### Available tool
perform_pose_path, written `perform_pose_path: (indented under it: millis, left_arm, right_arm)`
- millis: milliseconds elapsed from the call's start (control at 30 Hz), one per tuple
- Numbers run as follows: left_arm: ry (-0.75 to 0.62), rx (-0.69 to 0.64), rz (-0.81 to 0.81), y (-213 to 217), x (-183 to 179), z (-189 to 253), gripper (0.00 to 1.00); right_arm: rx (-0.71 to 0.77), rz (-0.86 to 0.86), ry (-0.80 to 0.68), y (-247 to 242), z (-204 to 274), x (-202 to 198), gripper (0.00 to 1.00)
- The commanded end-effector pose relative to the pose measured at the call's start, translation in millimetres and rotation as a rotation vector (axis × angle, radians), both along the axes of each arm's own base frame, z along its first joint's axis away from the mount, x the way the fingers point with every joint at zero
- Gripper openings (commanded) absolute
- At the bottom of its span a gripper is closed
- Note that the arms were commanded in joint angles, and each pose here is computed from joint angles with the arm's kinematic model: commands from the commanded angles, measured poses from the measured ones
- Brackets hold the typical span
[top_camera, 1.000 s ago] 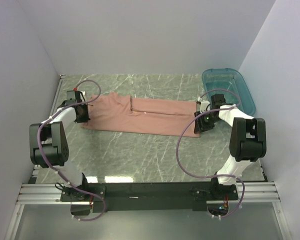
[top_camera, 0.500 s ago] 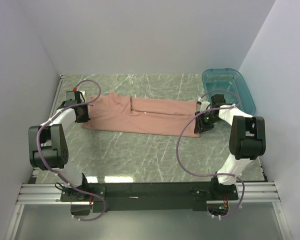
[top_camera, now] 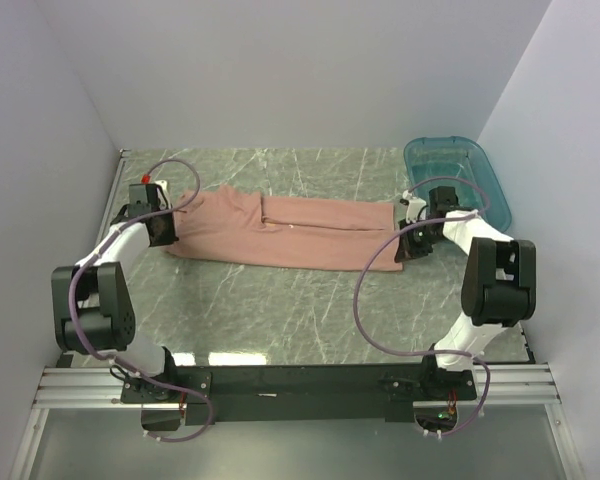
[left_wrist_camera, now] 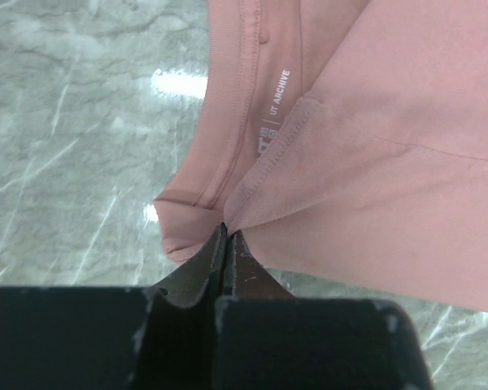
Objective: Fold and stack the t-shirts
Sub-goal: Fold the tshirt
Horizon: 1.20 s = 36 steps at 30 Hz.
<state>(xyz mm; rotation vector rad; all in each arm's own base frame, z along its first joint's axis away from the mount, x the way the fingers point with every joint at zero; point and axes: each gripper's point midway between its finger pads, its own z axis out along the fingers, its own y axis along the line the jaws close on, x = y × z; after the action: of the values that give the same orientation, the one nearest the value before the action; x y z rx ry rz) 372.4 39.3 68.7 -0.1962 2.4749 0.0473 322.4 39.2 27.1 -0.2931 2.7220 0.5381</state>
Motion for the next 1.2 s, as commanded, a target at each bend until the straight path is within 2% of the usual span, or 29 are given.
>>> perform_pose_path:
  millis: [0,267,467,767,833,933,1067,1167]
  left_arm:
    - [-0.062,0.022,0.034,3.5,-4.3,21.5,0.0]
    - [-0.061,0.02,0.042,2.6,-18.7,26.4,0.0]
    - [-0.047,0.014,0.048,1.0,-32.3,25.1,0.0]
    - [0.011,0.007,0.036,-5.0,-38.2,13.3,0.0]
    - [0.011,0.006,0.032,-5.9,-37.7,13.4,0.0]
    - [0.011,0.007,0.021,-9.0,-38.2,13.2,0.0]
    - [0.016,0.008,0.018,-10.5,-37.6,12.6,0.0]
    - [0.019,0.009,0.014,-11.9,-38.7,11.8,0.0]
  right_arm:
    - [-0.01,0.011,-0.071,-5.5,24.6,-1.0,0.0]
    - [-0.02,0.072,-0.082,-4.8,42.9,-14.1,0.0]
    - [-0.045,0.159,-0.061,-6.0,42.0,-40.3,0.0]
    - [-0.058,0.255,0.072,-10.8,6.3,-81.9,0.0]
    - [-0.062,0.248,0.084,-12.0,0.0,-85.4,0.04]
    - [-0.06,0.224,0.07,-11.6,-5.5,-87.1,0.25]
    - [-0.043,0.156,0.031,-14.6,7.1,-70.4,0.37]
    - [-0.03,0.122,0.02,-14.0,9.8,-60.3,0.39]
